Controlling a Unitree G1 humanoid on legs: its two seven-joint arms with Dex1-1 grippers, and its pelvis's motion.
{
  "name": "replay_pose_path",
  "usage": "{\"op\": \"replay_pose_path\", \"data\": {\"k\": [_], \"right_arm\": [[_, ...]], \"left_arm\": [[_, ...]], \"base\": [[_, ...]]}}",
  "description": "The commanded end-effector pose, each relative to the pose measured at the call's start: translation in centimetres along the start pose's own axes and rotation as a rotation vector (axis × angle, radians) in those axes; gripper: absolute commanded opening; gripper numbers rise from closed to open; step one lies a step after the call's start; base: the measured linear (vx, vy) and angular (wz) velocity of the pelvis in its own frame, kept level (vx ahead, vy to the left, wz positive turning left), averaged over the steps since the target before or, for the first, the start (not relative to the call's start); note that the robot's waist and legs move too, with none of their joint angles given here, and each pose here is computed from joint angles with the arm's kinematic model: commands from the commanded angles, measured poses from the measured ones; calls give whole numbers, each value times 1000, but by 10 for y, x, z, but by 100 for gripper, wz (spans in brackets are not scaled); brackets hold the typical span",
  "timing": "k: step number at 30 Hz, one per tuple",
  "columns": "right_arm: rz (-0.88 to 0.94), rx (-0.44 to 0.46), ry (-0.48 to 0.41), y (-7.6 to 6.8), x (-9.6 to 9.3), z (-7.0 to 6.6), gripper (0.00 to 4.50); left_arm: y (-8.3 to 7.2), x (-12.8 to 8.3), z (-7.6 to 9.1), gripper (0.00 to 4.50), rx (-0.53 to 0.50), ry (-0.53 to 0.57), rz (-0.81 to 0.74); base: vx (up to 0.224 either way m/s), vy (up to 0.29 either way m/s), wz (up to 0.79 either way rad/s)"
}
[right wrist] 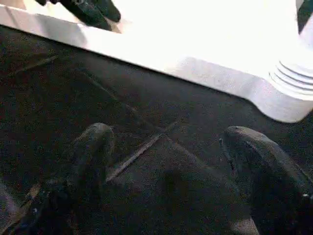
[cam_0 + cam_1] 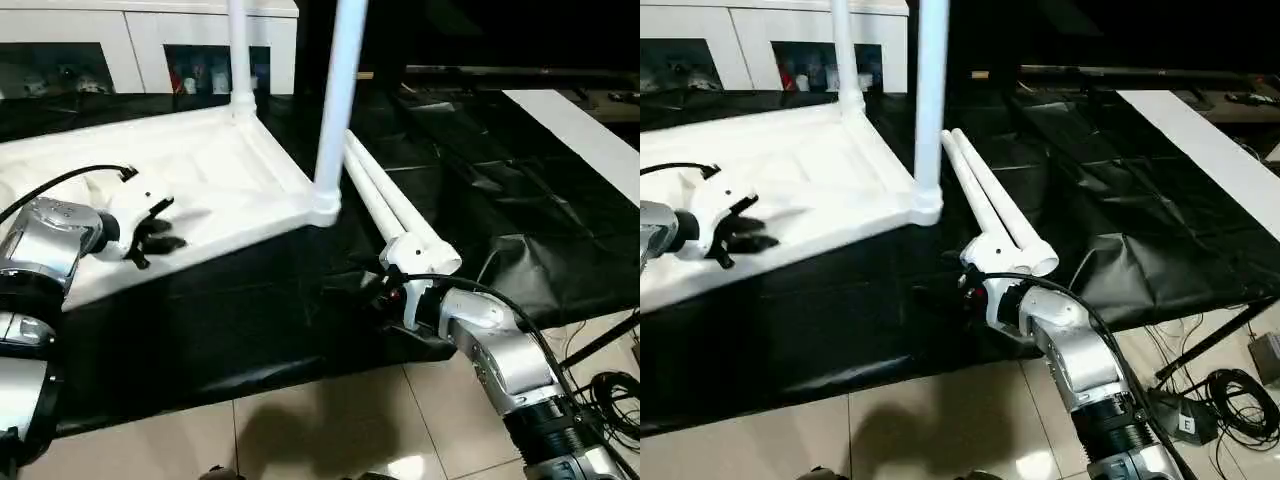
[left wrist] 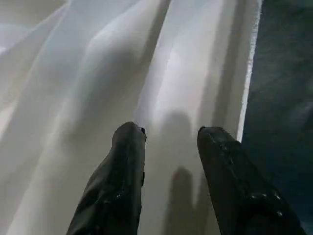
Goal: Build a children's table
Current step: Rotate leg to tighten
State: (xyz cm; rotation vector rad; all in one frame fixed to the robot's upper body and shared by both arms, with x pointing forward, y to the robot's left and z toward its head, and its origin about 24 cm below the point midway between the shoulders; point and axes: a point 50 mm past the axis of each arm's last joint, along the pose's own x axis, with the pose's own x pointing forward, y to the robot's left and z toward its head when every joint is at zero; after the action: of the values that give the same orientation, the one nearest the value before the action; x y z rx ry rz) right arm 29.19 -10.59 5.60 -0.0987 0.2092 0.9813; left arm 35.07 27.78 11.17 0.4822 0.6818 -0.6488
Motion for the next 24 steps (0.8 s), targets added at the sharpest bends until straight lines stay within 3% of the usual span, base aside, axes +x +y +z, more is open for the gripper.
{"op": "replay_pose_path", "data": {"k": [1,6,8,14,17,20,22,24], "right_arm": [[-31,-14,-5,-7,-4,3,386],[-37,-16,-6,-8,-4,4,386],[-42,-17,-8,-8,-3,4,386],[-45,-18,-9,-8,-2,3,386],[-45,-20,-8,-7,-2,2,386],[-41,-18,-7,-6,-1,2,386],[-35,-18,-5,-6,-2,2,386],[-20,-19,3,-4,-2,1,386]], "left_arm": [[-15,12,-2,203,-43,-7,-99],[-21,19,12,203,-89,-106,-114],[-18,23,27,203,-159,-222,-42],[-13,22,41,203,-228,-318,17],[-7,13,46,203,-154,-319,47],[-14,3,47,203,-52,-298,-100],[-19,-2,42,203,-13,-247,-198],[-29,-11,27,203,96,-92,-327]], "base": [[0,0,0],[0,0,0],[0,0,0],[0,0,0],[0,0,0],[0,0,0],[0,0,0],[0,0,0]]}}
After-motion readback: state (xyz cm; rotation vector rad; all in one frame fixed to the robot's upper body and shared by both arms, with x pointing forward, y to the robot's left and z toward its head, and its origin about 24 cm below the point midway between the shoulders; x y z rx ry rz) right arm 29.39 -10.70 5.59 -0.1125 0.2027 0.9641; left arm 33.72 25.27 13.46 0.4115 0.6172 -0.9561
